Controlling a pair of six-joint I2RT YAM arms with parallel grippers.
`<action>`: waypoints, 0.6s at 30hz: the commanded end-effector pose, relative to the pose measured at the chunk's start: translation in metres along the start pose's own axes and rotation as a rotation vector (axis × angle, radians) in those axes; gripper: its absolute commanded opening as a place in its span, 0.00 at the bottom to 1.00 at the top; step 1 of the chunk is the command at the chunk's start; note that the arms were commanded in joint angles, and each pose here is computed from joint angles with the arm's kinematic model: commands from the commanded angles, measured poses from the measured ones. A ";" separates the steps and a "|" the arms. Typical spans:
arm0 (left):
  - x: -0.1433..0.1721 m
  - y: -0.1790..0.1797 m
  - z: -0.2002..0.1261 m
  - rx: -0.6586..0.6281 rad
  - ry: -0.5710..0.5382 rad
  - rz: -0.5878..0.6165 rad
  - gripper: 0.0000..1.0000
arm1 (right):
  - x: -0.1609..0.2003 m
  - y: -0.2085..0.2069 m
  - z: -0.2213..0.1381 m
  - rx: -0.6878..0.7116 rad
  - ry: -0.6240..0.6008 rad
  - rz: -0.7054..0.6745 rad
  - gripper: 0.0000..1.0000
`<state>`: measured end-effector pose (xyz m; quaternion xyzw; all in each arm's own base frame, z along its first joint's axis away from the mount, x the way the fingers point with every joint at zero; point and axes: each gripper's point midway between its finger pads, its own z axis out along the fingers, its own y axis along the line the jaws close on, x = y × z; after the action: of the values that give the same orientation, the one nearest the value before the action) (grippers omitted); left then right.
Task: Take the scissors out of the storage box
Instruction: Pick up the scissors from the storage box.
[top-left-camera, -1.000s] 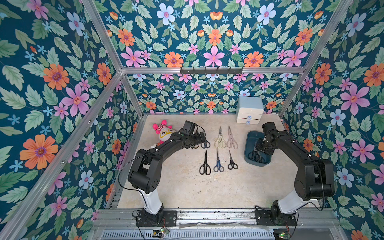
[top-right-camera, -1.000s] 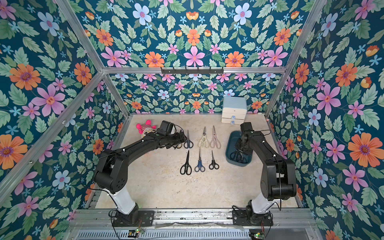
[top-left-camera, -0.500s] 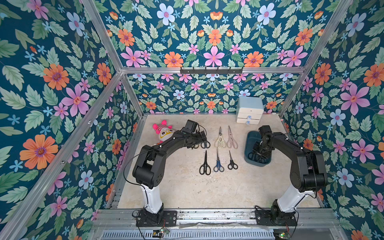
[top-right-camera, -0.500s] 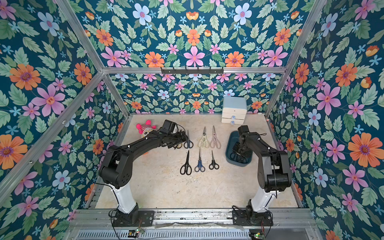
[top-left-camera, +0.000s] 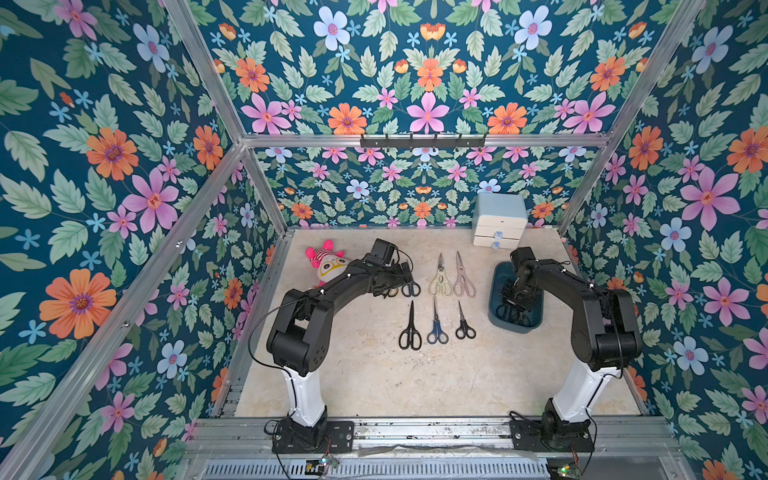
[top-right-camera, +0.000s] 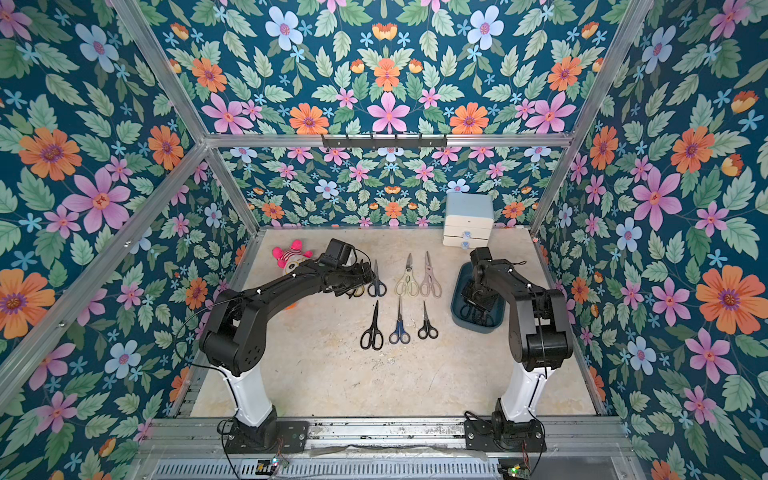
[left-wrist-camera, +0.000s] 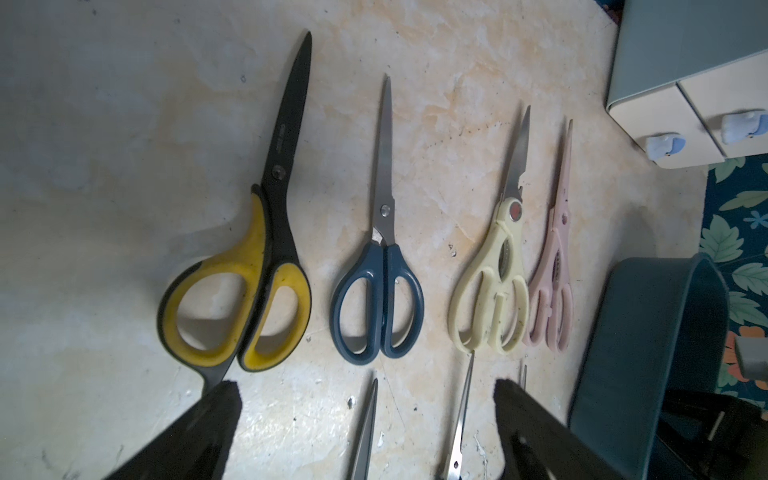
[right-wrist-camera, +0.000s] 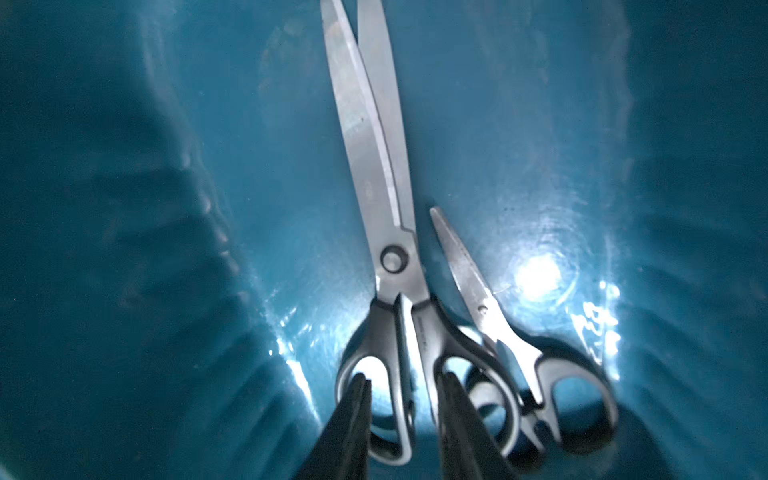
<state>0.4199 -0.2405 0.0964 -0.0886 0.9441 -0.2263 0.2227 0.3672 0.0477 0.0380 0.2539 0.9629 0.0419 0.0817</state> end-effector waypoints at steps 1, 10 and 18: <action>-0.002 0.002 0.000 -0.014 -0.005 0.003 0.99 | 0.007 -0.005 0.002 0.023 0.029 -0.056 0.33; -0.004 0.002 -0.001 -0.017 -0.011 0.003 0.99 | 0.011 -0.008 0.007 0.030 0.045 -0.089 0.34; -0.003 0.004 -0.003 -0.024 -0.013 0.005 0.99 | 0.011 -0.006 0.019 0.025 0.051 -0.077 0.34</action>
<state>0.4226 -0.2383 0.0982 -0.0914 0.9438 -0.2206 0.2284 0.3584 0.0482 0.0214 0.2172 0.9738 0.0343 0.0582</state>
